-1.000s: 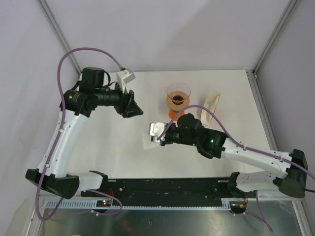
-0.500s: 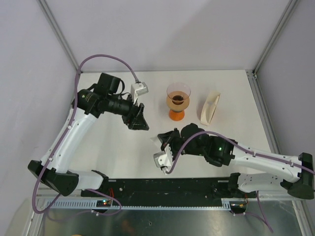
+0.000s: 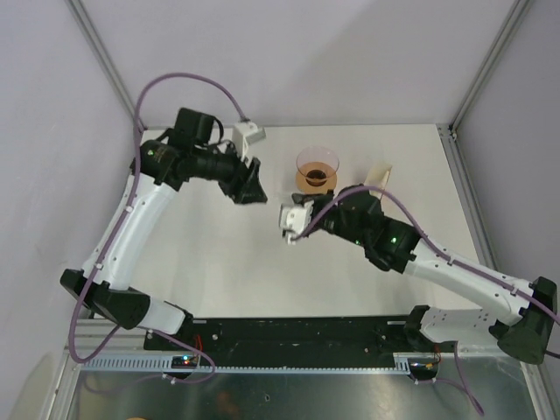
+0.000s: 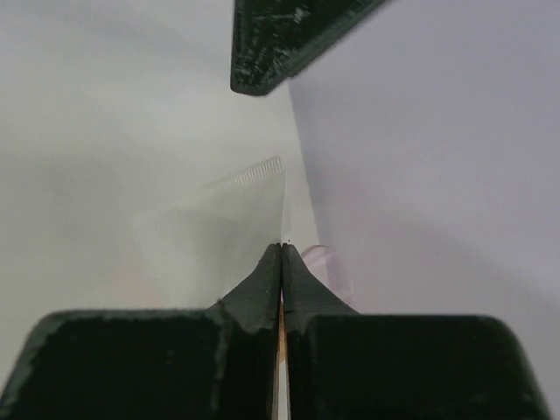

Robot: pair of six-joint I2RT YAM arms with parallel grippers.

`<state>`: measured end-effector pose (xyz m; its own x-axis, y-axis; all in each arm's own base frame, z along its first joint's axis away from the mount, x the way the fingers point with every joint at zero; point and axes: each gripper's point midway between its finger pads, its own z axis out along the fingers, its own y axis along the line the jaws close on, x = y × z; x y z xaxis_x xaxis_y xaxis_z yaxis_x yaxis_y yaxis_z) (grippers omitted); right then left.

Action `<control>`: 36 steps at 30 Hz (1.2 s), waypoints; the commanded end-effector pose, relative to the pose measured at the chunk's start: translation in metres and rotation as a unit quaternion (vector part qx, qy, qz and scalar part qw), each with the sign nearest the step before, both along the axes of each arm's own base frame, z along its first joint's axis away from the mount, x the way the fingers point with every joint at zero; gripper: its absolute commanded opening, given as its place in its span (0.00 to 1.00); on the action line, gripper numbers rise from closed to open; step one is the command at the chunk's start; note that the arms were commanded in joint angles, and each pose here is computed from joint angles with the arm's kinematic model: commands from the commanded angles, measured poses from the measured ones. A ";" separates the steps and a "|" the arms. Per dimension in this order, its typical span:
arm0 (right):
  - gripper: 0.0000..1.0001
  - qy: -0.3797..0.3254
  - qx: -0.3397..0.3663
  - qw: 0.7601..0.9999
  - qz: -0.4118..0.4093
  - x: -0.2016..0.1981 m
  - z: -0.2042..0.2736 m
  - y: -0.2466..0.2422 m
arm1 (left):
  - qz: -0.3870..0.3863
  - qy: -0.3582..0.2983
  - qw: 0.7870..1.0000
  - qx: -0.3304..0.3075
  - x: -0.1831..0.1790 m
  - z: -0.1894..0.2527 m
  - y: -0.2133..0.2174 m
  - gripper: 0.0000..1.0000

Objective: Place the coffee filter in the dripper
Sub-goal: Pick up the coffee filter from the center of the board.

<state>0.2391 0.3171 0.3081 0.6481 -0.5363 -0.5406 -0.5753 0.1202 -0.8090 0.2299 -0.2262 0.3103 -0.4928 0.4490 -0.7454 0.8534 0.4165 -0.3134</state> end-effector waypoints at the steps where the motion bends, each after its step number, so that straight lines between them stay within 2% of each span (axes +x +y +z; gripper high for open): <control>1: 0.00 0.031 0.158 0.981 -0.104 0.029 0.073 -0.015 | 0.109 -0.115 0.987 -0.012 0.059 0.056 0.019 0.66; 4: 0.00 0.032 0.178 0.969 -0.166 0.047 0.082 -0.033 | 0.158 -0.151 0.976 -0.015 0.083 0.078 0.030 0.66; 8: 0.00 0.027 0.173 0.959 -0.225 0.071 0.087 -0.050 | 0.181 -0.166 0.969 -0.016 0.102 0.084 0.033 0.66; 15: 0.00 -0.014 0.077 0.950 -0.304 0.118 0.075 -0.070 | 0.167 -0.143 0.975 -0.041 0.113 0.073 0.017 0.65; 23: 0.00 0.003 -0.053 0.944 -0.327 0.148 0.041 -0.073 | 0.164 -0.129 0.977 -0.048 0.125 0.056 0.008 0.65; 29: 0.00 0.009 -0.143 0.930 -0.339 0.158 0.009 -0.076 | 0.159 -0.126 0.978 -0.046 0.125 0.044 0.007 0.65; 32: 0.00 0.012 -0.163 0.927 -0.339 0.163 -0.001 -0.073 | 0.158 -0.126 0.978 -0.046 0.126 0.041 0.006 0.65; 36: 0.00 0.042 -0.155 0.938 -0.308 0.161 -0.011 -0.055 | 0.160 -0.126 0.978 -0.047 0.130 0.037 0.005 0.65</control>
